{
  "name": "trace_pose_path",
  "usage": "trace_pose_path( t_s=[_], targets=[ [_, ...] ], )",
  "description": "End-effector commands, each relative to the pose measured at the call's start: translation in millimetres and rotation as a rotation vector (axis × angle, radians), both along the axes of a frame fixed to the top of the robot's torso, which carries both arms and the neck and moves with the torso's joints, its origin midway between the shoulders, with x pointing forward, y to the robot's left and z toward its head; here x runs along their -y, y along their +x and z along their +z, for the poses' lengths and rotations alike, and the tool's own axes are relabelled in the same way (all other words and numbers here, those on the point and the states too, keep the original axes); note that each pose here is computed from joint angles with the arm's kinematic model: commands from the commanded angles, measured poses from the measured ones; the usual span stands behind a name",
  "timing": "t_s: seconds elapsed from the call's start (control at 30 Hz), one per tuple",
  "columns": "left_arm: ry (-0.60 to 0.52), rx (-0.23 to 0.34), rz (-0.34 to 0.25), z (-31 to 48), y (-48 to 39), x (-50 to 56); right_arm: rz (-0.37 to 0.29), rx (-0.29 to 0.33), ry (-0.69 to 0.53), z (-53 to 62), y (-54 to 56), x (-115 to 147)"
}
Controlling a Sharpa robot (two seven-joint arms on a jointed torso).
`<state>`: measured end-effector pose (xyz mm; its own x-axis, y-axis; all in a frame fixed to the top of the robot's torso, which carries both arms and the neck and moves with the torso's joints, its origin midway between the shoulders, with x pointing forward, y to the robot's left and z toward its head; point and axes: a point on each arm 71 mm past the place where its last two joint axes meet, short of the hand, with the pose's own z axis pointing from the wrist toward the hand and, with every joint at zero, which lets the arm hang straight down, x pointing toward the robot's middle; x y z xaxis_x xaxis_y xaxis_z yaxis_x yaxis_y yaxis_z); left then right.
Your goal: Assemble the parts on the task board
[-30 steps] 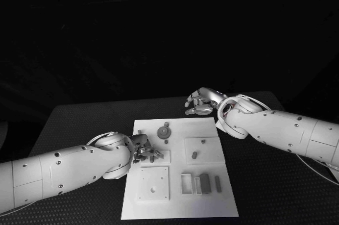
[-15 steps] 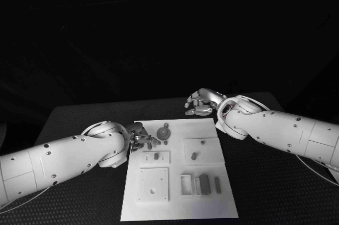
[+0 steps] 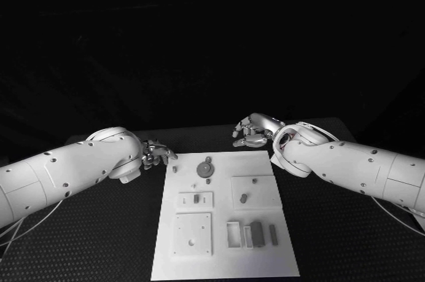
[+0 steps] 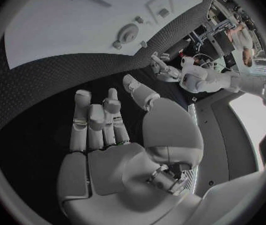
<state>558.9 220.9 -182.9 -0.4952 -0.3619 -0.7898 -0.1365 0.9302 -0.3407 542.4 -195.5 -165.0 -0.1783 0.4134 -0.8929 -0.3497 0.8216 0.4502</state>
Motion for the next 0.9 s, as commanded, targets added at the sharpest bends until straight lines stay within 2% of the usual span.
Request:
trace_pose_path(
  t_s=[0.03,0.17,0.37,0.67,0.73,0.9],
  targets=[
    [0.047,-0.028,-0.019,1.8,7.6,-5.4,0.012,-0.004,-0.002,-0.3,-0.5,-0.6],
    [0.100,-0.038,-0.021,2.5,13.1,-10.0,0.013,-0.005,-0.002,-0.3,-0.6,-1.0],
    [0.133,-0.060,-0.026,0.7,18.8,-10.1,0.014,-0.005,-0.001,-0.3,-0.6,-1.9],
    [0.131,-0.075,-0.035,-2.5,24.6,-4.3,0.020,-0.005,0.000,-0.3,-0.7,-5.2],
    [0.117,-0.064,-0.033,-4.8,26.1,-0.7,0.020,-0.006,0.000,-0.4,-0.7,-5.4],
    [0.116,-0.076,-0.042,-10.4,26.8,3.7,0.020,-0.006,0.000,-0.3,-0.7,-6.0]
  ],
)
